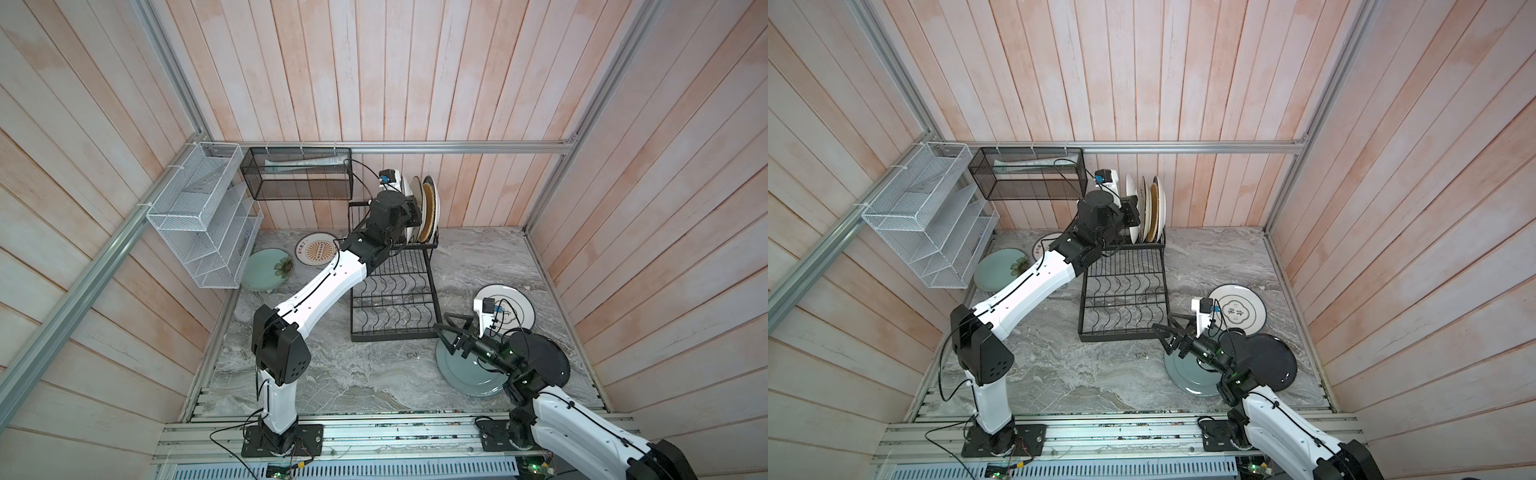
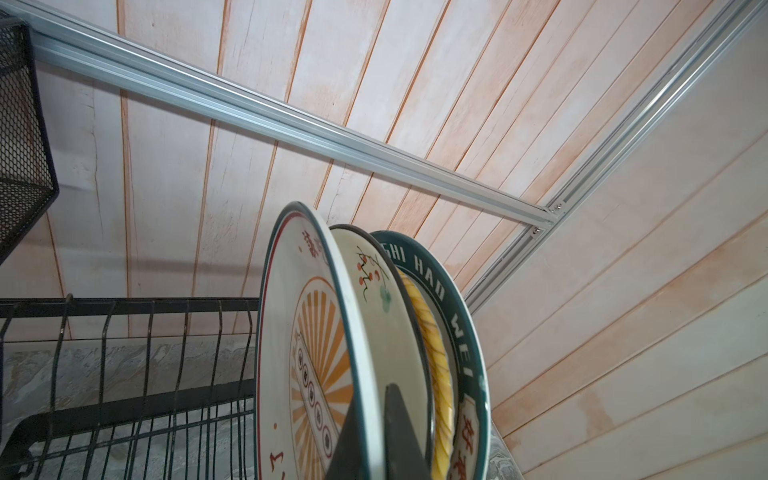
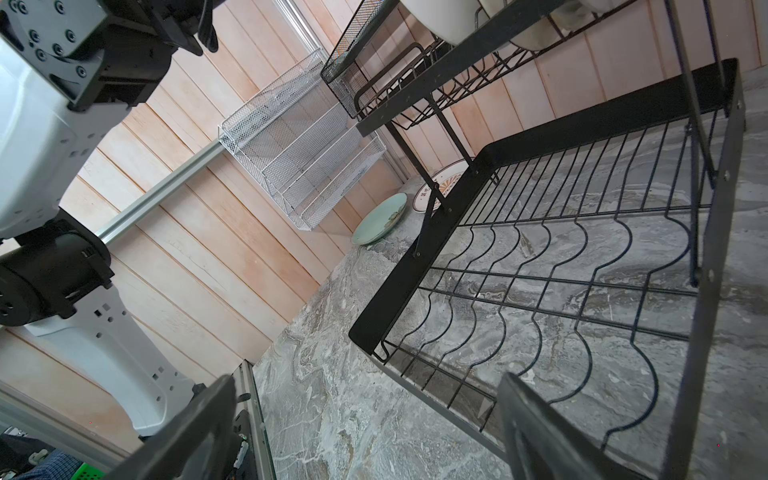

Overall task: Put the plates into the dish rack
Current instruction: 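Lower the sunburst plate into the upper tier in front of the other plates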

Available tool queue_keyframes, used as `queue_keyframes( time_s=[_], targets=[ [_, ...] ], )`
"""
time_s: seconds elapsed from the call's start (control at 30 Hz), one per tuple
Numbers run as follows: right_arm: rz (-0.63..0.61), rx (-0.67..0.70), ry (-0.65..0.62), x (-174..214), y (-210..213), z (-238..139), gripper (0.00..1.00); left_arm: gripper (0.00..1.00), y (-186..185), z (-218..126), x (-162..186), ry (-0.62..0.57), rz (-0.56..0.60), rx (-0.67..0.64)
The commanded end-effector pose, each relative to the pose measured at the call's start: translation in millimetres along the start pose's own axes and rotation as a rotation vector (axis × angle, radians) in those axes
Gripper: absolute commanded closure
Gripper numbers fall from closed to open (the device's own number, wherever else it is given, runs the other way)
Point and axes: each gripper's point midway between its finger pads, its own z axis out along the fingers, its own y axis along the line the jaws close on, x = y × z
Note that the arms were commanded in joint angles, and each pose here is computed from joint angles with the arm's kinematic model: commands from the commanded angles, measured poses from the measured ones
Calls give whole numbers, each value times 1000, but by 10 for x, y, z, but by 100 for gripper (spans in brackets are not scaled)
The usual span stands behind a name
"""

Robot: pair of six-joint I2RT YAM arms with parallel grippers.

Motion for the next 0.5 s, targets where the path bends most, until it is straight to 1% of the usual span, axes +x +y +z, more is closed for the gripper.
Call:
queue_keyframes(
  time_s=[0.0, 0.47],
  targets=[
    [-28, -25, -36, -145, 106, 32, 2, 100, -7, 10, -195, -63, 18, -17],
    [-26, -20, -33, -138, 94, 38, 2, 100, 128, 180, 29, -11, 107, -100]
  ],
)
